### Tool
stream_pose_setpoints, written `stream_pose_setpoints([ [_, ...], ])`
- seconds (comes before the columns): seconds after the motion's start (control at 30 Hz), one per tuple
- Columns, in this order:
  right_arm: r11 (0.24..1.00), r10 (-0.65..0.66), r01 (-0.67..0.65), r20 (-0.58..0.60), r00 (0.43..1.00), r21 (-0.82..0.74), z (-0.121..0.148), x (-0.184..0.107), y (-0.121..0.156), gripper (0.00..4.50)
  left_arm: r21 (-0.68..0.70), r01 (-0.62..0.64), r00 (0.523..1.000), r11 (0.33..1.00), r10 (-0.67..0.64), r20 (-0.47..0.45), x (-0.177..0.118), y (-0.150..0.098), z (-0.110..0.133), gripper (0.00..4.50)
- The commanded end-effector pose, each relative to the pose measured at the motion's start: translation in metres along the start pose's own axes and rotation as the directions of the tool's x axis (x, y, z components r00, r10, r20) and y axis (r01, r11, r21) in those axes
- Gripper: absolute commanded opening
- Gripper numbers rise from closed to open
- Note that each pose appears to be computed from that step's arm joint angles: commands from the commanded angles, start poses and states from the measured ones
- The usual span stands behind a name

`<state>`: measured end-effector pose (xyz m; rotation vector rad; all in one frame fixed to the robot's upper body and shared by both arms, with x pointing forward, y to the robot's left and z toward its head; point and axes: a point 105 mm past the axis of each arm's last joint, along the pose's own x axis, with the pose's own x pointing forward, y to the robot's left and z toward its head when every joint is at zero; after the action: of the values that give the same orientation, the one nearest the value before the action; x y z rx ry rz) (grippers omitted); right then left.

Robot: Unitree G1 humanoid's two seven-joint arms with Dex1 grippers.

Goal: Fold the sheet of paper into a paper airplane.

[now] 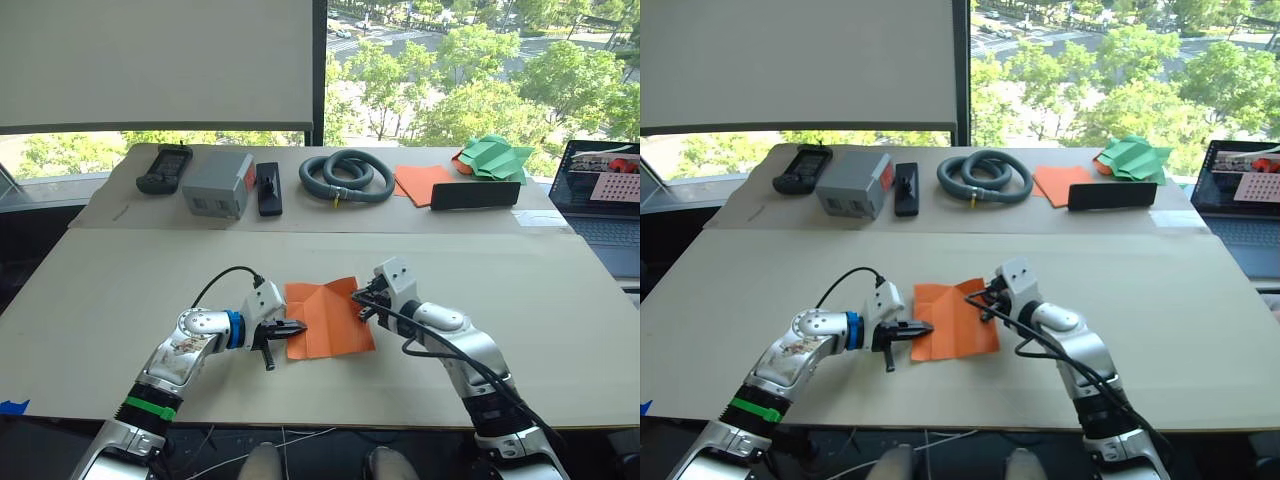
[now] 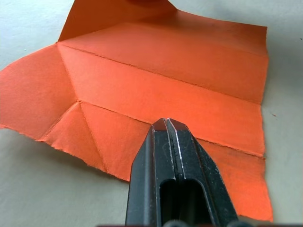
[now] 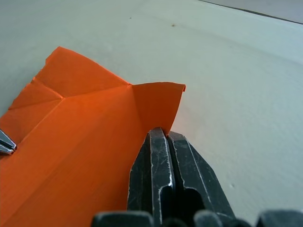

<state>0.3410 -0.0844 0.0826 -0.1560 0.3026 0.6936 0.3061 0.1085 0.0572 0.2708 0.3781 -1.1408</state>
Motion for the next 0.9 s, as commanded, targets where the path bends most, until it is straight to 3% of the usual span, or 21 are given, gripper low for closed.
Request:
stream_pose_setpoints([
  [0.03,0.989,0.055,-0.043,0.084,0.995,-0.139,0.021,-0.004,0.012,0.03,-0.025,-0.007,0.998,1.000,0.006,-0.054,-0.003,0.000,-0.014,0.00],
  [0.17,0.919,0.109,-0.071,0.076,0.991,-0.389,0.022,-0.010,0.029,0.03,-0.038,-0.009,0.999,0.999,0.007,-0.041,-0.005,0.001,-0.011,0.00],
  [0.33,0.827,0.093,-0.089,-0.020,0.995,-0.555,0.006,-0.008,0.035,0.03,-0.049,-0.012,1.000,0.999,0.010,-0.028,-0.008,0.002,-0.007,0.00],
  [0.47,0.825,0.075,-0.113,-0.092,0.993,-0.554,-0.008,-0.005,0.037,0.03,-0.055,-0.020,1.000,0.998,0.019,-0.005,-0.015,0.004,0.001,0.00],
  [0.73,0.849,0.128,-0.179,-0.134,0.983,-0.497,-0.016,0.000,0.056,0.03,0.033,-0.036,0.995,0.999,0.032,0.092,-0.035,0.023,0.058,0.00],
  [0.9,0.842,0.150,-0.210,-0.159,0.976,-0.497,-0.020,0.001,0.063,0.03,0.103,-0.001,0.995,0.995,-0.009,0.102,-0.032,0.027,0.078,0.00],
])
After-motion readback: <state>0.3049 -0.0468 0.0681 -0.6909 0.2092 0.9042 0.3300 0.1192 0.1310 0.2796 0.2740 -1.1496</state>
